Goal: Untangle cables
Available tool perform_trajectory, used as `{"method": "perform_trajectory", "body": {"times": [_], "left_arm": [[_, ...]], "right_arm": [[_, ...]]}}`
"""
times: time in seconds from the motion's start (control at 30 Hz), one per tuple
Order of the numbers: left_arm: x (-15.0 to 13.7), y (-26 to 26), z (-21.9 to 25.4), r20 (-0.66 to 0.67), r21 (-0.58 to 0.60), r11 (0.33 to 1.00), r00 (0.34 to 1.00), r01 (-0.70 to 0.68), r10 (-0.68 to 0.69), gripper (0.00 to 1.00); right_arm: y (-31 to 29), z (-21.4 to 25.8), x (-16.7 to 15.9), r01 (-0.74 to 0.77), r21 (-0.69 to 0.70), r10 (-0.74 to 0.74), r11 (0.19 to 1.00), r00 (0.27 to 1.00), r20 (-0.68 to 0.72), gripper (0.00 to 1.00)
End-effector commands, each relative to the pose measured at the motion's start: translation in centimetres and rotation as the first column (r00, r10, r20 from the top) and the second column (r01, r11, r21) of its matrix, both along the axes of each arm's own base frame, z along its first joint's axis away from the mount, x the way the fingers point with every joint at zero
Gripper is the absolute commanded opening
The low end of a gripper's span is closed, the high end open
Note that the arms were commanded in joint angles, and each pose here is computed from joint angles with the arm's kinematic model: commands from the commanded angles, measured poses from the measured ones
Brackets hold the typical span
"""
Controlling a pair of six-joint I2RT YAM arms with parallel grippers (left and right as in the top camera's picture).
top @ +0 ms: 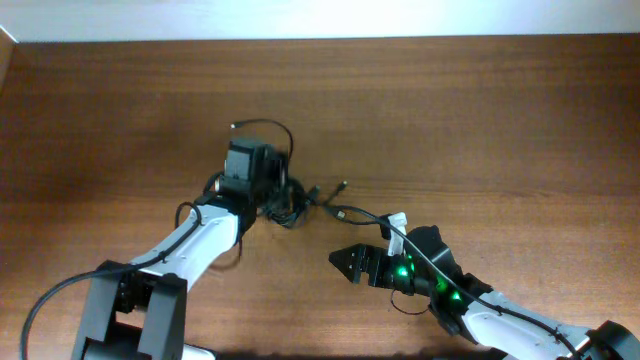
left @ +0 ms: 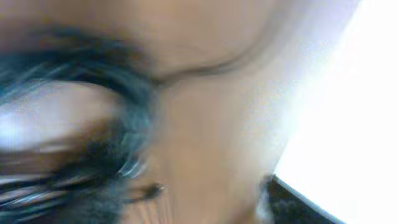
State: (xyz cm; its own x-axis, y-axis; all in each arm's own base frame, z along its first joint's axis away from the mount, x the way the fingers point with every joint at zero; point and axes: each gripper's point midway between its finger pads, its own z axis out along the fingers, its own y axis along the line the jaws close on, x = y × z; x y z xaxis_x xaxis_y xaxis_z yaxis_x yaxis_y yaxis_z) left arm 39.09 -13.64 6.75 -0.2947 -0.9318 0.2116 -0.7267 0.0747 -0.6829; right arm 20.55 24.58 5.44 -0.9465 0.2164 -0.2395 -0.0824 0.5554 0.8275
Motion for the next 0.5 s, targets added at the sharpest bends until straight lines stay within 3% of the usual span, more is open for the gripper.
{"method": "perform_trajectory", "body": {"times": [0.0,0.03,0.1,0.13,0.17,0.2,0.27,0.3,0.33,0.37,0.47], "left_arm": [[1.7,-1.7,4.5,0.306,0.272,0.902,0.858,0.336,-0.412,0.99],[2.4,-1.7,6.5,0.386,0.386,0.852,0.778,0.353,-0.496,0.99],[3.4,-1.7,11.3,0.436,0.754,0.604,0.490,0.258,-0.755,0.99],[3.4,-1.7,13.0,0.316,0.920,0.371,0.322,0.124,-0.893,0.99],[3.3,-1.5,13.5,0.157,0.986,0.164,0.227,0.011,-0.961,0.99],[3.3,-1.1,13.1,-0.059,0.991,-0.077,0.162,-0.106,-0.985,0.99],[2.6,-0.3,10.2,-0.451,0.861,-0.451,0.059,-0.233,-0.891,0.96],[2.0,0.2,8.6,-0.570,0.792,-0.554,0.014,-0.256,-0.821,0.91],[1.8,0.4,7.6,-0.597,0.779,-0.578,-0.008,-0.244,-0.802,0.89],[1.6,0.6,6.9,-0.604,0.781,-0.586,-0.017,-0.216,-0.797,0.99],[0.9,2.3,4.2,-0.660,0.749,-0.655,-0.023,-0.099,-0.751,0.99]], "right_arm": [[0.0,0.1,0.1,0.002,-0.002,-0.002,1.000,1.000,0.010,0.99],[0.0,0.1,0.1,0.002,-0.002,-0.002,1.000,1.000,0.010,0.98],[0.0,0.1,0.1,0.002,-0.002,-0.002,1.000,1.000,0.009,0.98],[0.0,0.1,0.1,0.002,-0.002,-0.002,1.000,1.000,0.010,0.99],[0.0,0.1,0.1,0.002,-0.002,-0.002,1.000,1.000,0.010,0.98],[0.0,0.1,0.1,0.002,-0.002,-0.002,1.000,1.000,0.010,0.98],[0.0,0.2,0.1,0.002,0.000,-0.002,1.000,1.000,0.013,0.99],[0.0,0.2,0.1,0.002,0.000,-0.002,1.000,1.000,0.013,0.99],[0.0,0.2,0.1,0.002,0.000,-0.002,1.000,1.000,0.013,0.99],[0.0,0.2,0.1,0.002,0.000,-0.002,1.000,1.000,0.013,0.98],[0.0,0.2,0.1,0.002,0.000,-0.002,1.000,1.000,0.012,0.99]]}}
